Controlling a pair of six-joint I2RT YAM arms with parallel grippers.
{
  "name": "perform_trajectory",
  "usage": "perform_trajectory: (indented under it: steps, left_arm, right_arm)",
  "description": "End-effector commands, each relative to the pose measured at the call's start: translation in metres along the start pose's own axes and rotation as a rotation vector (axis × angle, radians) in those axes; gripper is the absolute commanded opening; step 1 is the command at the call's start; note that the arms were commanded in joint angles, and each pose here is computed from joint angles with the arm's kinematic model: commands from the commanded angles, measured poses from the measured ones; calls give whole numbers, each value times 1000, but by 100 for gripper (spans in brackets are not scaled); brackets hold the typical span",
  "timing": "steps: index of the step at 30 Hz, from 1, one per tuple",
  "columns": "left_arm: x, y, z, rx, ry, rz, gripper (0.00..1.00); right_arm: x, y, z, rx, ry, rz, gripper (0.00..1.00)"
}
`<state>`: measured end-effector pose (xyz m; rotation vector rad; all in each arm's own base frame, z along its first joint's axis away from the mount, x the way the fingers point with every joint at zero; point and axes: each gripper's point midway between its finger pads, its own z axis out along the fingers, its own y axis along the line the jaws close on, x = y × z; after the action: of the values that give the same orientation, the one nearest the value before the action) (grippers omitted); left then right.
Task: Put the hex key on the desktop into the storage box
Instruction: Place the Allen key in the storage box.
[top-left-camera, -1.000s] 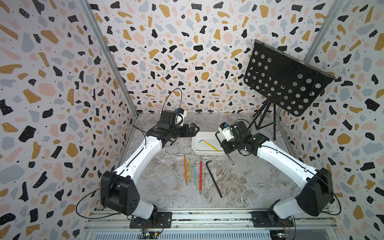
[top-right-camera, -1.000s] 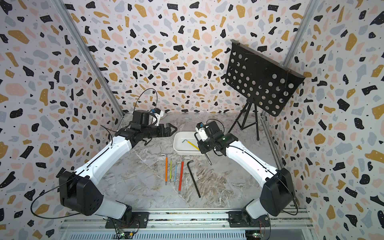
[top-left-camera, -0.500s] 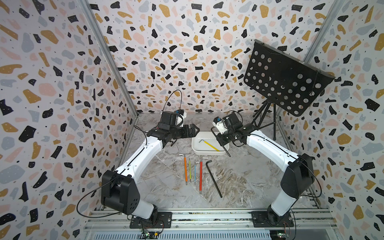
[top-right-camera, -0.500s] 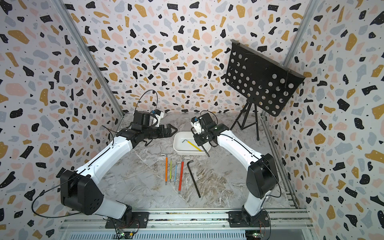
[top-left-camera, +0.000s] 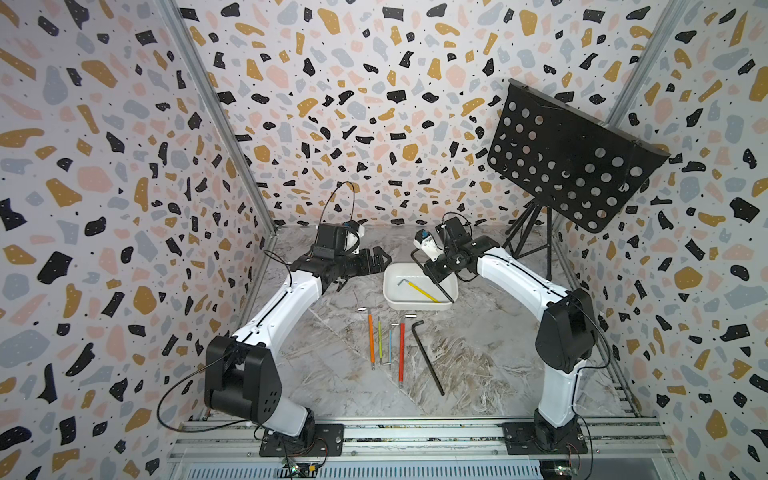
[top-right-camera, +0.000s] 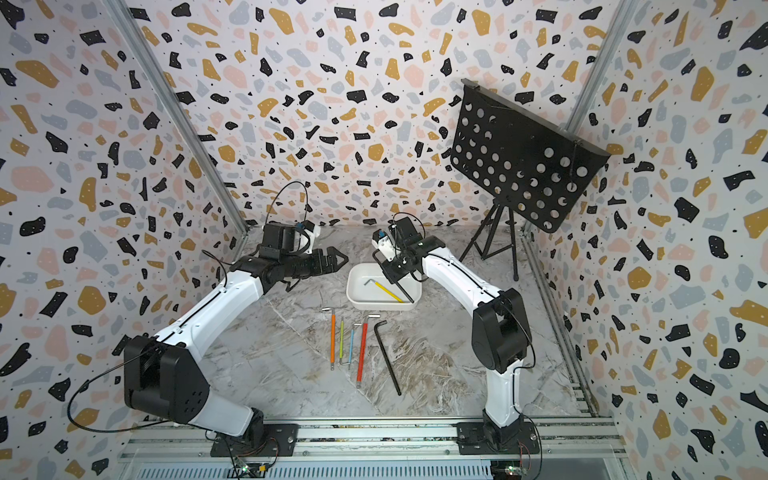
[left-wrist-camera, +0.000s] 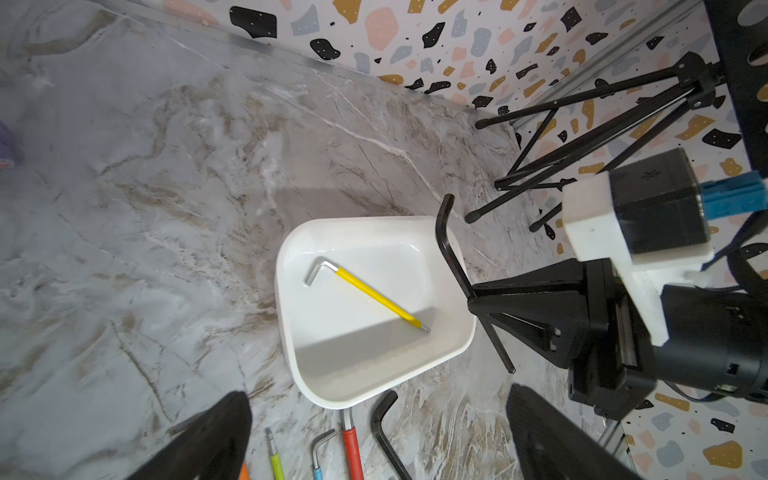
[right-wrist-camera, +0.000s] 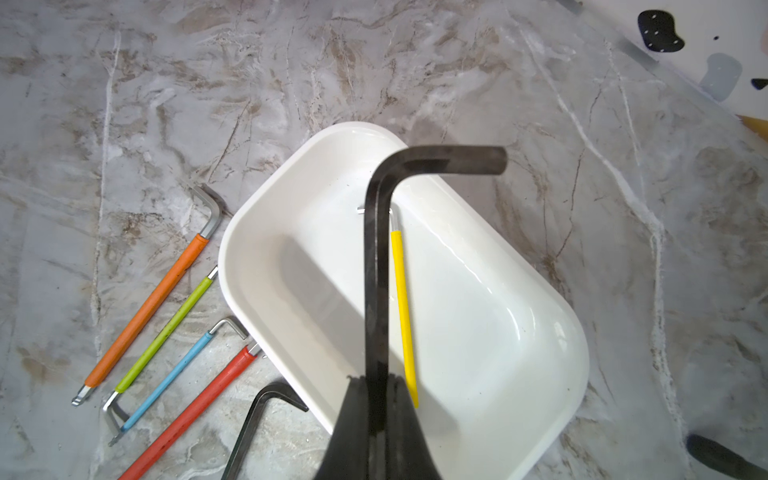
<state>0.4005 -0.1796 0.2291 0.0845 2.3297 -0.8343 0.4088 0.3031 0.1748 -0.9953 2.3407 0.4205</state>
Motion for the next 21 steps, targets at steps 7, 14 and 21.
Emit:
perform_trajectory:
  steps: [7,14,21]
  left_arm:
    - [-5,8,2,-10,-22,-20,100]
    - [-7,11,1,-12,-27,-31,100]
    - [-7,14,0,-15,-28,-45,100]
  right_arm:
    - [-34,-4,10,-25,-53,-89,0]
    - [-34,-13,37,-12,-16,-152,0]
    - [-24,-8,50,-55,6,-181,0]
